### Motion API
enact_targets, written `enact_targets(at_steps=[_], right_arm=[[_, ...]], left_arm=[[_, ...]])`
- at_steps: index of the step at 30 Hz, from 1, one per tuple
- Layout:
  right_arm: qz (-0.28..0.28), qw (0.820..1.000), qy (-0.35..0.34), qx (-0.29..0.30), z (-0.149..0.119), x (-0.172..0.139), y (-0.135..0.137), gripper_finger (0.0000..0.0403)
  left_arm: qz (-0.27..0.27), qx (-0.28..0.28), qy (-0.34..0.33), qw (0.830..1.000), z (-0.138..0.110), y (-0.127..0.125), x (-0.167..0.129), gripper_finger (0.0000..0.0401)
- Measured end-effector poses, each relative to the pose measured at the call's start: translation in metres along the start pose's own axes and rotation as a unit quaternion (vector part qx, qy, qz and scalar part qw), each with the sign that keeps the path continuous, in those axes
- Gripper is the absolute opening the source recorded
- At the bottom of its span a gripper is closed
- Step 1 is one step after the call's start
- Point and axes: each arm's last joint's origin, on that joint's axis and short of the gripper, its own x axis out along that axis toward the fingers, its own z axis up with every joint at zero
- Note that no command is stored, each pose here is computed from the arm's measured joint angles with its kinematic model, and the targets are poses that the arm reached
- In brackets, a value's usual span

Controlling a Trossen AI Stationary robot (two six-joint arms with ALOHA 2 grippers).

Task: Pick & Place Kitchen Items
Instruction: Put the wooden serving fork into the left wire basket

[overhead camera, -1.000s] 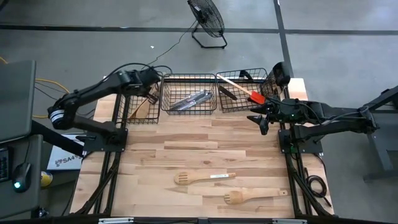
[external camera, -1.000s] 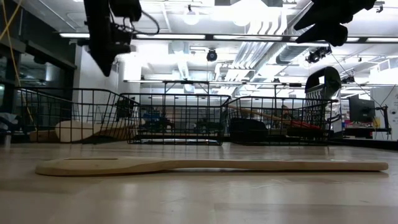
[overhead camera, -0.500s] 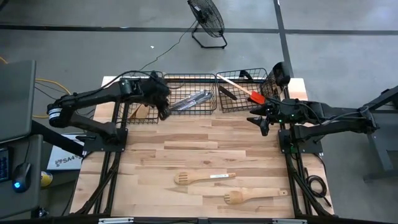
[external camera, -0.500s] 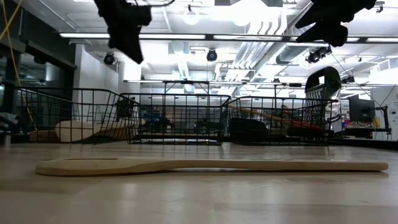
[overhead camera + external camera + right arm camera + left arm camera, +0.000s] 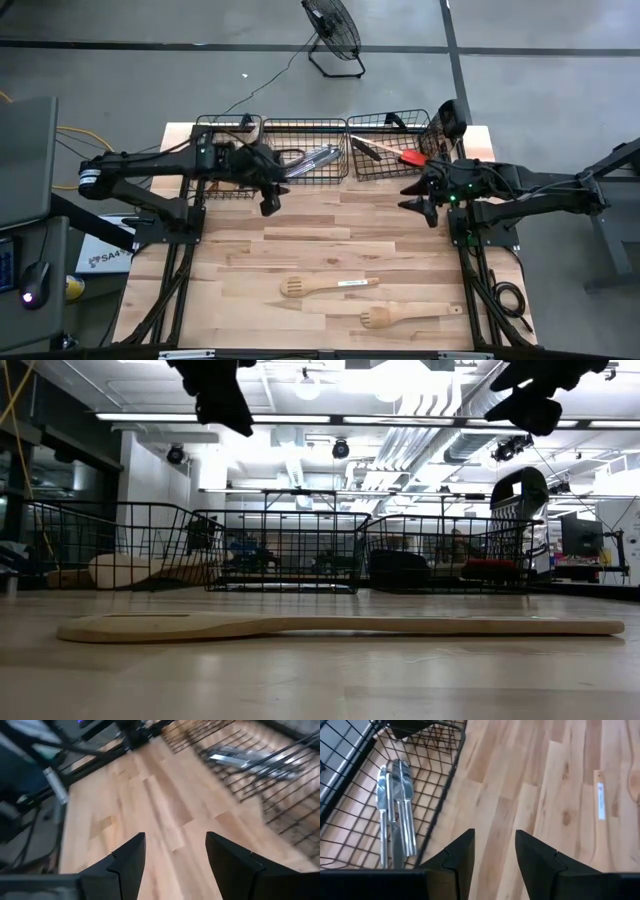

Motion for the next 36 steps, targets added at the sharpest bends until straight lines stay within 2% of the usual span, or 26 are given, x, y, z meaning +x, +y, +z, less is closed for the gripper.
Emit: enact_targets(at_steps=[4,10,21,36], right_arm=[[0.034,0.999,0.037,0.004,-0.004,0.0,0.001,0.02],[0.057,0.996,0.068,0.005,-0.01,-0.001,0.006,0.02],[0.094,0.987,0.133,0.009,-0.029,0.001,0.03,0.02],[0.09,0.95,0.298,0.02,-0.077,0.023,0.073,0.02]], left_arm=[[-0.006,-0.011,0.005,1.0,-0.002,-0.005,0.0,0.0138],[-0.005,-0.011,0.011,1.0,-0.003,-0.005,-0.001,0.0138],[0.016,-0.013,-0.006,1.0,-0.008,-0.001,-0.024,0.0138],[0.015,-0.017,-0.006,1.0,-0.012,0.001,-0.033,0.0138]])
